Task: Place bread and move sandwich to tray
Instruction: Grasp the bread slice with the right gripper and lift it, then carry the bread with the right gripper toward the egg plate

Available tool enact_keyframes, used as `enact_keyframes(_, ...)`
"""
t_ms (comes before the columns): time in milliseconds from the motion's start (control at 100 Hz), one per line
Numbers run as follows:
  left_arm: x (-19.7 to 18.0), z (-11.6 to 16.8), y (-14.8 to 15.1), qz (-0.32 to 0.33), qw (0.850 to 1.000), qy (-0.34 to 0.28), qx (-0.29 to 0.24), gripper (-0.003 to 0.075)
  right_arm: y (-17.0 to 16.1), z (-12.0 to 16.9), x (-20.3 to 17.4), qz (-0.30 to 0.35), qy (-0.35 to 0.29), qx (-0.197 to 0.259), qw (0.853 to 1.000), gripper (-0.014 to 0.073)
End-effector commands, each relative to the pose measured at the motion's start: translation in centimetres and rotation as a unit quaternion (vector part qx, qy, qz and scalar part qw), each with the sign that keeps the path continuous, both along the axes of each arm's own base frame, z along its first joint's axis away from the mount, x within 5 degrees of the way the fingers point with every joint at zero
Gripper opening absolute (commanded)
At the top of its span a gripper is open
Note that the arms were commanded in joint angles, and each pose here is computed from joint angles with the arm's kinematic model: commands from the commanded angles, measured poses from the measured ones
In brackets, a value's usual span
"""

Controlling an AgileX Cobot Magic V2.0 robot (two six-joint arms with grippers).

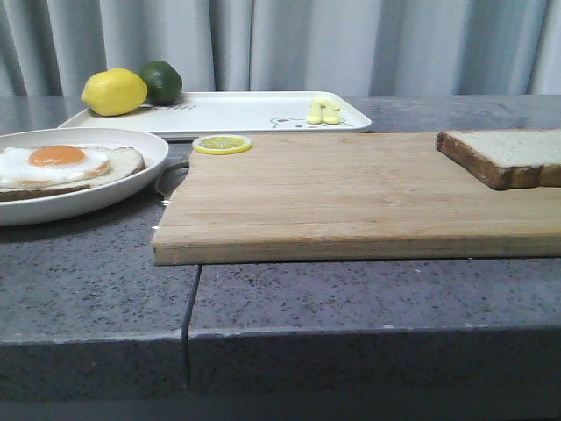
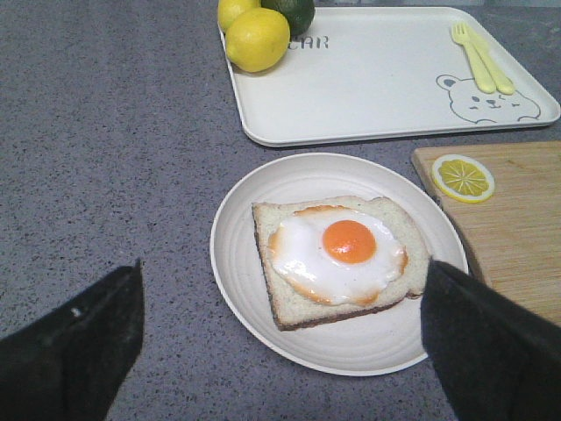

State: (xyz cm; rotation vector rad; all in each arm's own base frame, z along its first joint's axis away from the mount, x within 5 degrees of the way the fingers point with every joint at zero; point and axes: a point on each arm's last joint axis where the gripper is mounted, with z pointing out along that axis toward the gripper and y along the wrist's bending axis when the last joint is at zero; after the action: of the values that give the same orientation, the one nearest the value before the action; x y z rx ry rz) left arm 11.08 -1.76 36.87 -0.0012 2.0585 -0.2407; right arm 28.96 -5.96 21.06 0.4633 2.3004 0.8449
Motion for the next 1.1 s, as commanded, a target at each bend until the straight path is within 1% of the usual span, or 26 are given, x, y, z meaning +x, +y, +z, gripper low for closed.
enact_keyframes(0, 0.3, 1.5, 0.0, 0.006, 0.999, -0.044, -0.016, 0.0597, -0.1, 1.6, 0.2, 0.0, -0.03, -0.003, 1.0, -0.0083)
enact_keyframes(50, 0.3, 1.5, 0.0, 0.006, 0.999, -0.044, -0.016, 0.0597, -0.1, 1.6, 0.2, 0.003, -0.03, 0.0, 1.0, -0.0124)
enact_keyframes(100, 0.3, 1.5, 0.0, 0.006, 0.999, -0.044, -0.016, 0.0597, 0.1, 1.8, 0.1, 0.007, -0.031, 0.005, 0.999, -0.0106)
enact_keyframes(160, 0.3, 1.5, 0.0, 0.006, 0.999, -0.044, -0.016, 0.0597, 0.3, 2.1, -0.1, 0.013, -0.034, 0.014, 0.999, -0.0109)
enact_keyframes(260, 0.3, 1.5, 0.0, 0.006, 0.999, -0.044, -0.016, 0.0597, 0.7, 3.6, -0.6, 0.017, -0.057, 0.024, 0.998, -0.0109)
enact_keyframes(340, 0.3, 1.5, 0.0, 0.006, 0.999, -0.044, -0.016, 0.0597, 1.2, 5.6, -1.2, 0.013, -0.093, 0.032, 0.995, -0.0109)
enact_keyframes(490, 0.3, 1.5, 0.0, 0.006, 0.999, -0.044, -0.016, 0.0597, 2.8, 9.6, -2.9, 0.01, -0.159, 0.063, 0.985, -0.0109)
enact_keyframes(640, 0.3, 1.5, 0.0, 0.006, 0.999, -0.044, -0.016, 0.0597, 5.4, 12.8, -4.6, 0.021, -0.211, 0.087, 0.973, -0.0109)
enact_keyframes(740, 0.3, 1.5, 0.0, 0.006, 0.999, -0.044, -0.016, 0.0597, 7.8, 14.2, -5.2, 0.037, -0.235, 0.123, 0.963, -0.0109)
enact_keyframes(810, 0.3, 1.5, 0.0, 0.006, 0.999, -0.044, -0.016, 0.0597, 9.6, 14.7, -5.3, 0.047, -0.24, 0.148, 0.958, -0.0109)
enact_keyframes(880, 0.3, 1.5, 0.0, 0.006, 0.999, -0.044, -0.016, 0.0597, 11.6, 14.9, -5.3, 0.052, -0.235, 0.163, 0.957, -0.0109)
enact_keyframes(1040, 0.3, 1.5, 0.0, 0.006, 0.999, -0.044, -0.016, 0.0597, 15.2, 14.4, -5.3, 0.039, -0.216, 0.16, 0.963, -0.0109)
enact_keyframes(1090, 0.3, 1.5, 0.0, 0.006, 0.999, -0.044, -0.016, 0.0597, 16.1, 14.2, -5.3, 0.034, -0.204, 0.165, 0.964, -0.0109)
